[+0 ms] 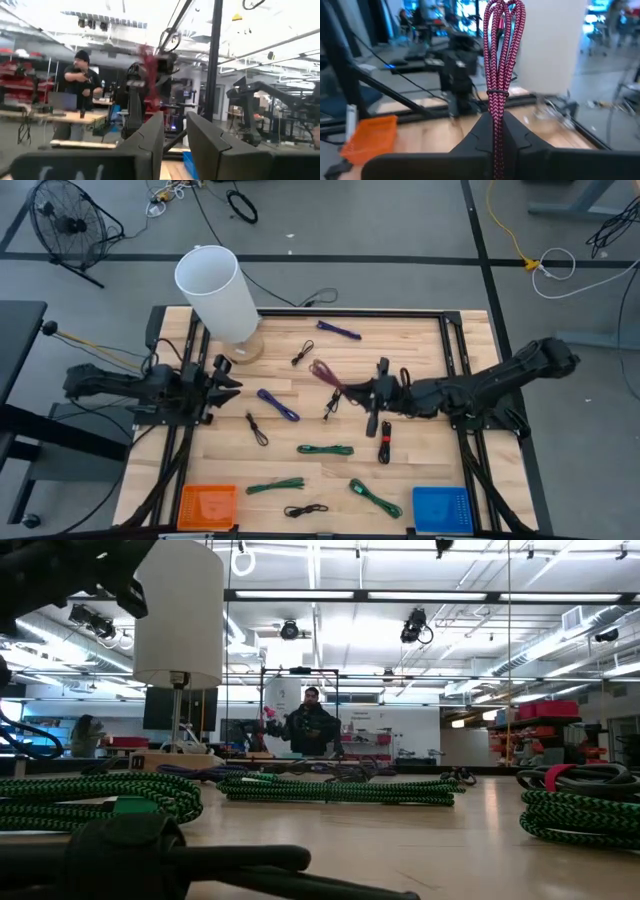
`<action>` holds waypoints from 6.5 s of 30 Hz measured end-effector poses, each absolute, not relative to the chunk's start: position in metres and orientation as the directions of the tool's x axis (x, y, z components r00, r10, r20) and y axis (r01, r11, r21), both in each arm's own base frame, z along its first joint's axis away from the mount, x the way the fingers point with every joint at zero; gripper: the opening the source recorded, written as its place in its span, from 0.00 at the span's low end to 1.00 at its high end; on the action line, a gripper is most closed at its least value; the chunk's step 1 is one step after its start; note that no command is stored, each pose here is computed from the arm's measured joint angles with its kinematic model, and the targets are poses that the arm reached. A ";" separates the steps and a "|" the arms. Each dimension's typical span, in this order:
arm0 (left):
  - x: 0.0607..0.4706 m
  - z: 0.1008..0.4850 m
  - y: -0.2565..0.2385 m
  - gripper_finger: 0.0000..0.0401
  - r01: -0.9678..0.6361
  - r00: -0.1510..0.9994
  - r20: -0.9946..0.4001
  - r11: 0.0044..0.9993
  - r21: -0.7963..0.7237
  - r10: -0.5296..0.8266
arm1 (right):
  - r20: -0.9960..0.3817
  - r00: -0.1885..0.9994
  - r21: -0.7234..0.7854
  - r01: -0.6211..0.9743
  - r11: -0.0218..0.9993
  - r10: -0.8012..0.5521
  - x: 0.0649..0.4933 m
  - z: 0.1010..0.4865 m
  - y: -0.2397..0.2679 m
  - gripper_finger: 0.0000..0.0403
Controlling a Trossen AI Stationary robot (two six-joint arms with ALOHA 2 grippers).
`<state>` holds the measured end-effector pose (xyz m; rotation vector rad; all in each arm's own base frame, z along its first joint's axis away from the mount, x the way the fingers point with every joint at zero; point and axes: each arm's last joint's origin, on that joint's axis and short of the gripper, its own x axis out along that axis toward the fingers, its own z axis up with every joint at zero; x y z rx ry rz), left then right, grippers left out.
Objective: Pick & Place USB Port
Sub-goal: Put the red patterned charger cable into the orange bin, then put the bottom blue patterned charger cable into the orange bin
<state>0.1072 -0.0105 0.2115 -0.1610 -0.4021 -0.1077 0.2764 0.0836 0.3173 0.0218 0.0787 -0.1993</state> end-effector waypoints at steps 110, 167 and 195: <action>0.112 0.257 -0.154 0.05 -0.169 0.325 -0.820 0.824 -0.542 -0.472 | -0.108 0.864 -0.217 0.462 0.860 -0.491 0.300 0.315 0.093 0.37; 0.185 0.224 -0.093 0.07 0.028 0.490 -0.838 0.957 0.289 0.239 | -0.122 0.848 -0.205 0.487 0.849 -0.516 0.303 0.313 0.082 0.37; 0.250 0.189 -0.009 0.34 0.095 0.394 -0.883 0.944 0.315 0.255 | -0.142 0.870 -0.186 0.444 0.876 -0.471 0.303 0.311 0.083 0.37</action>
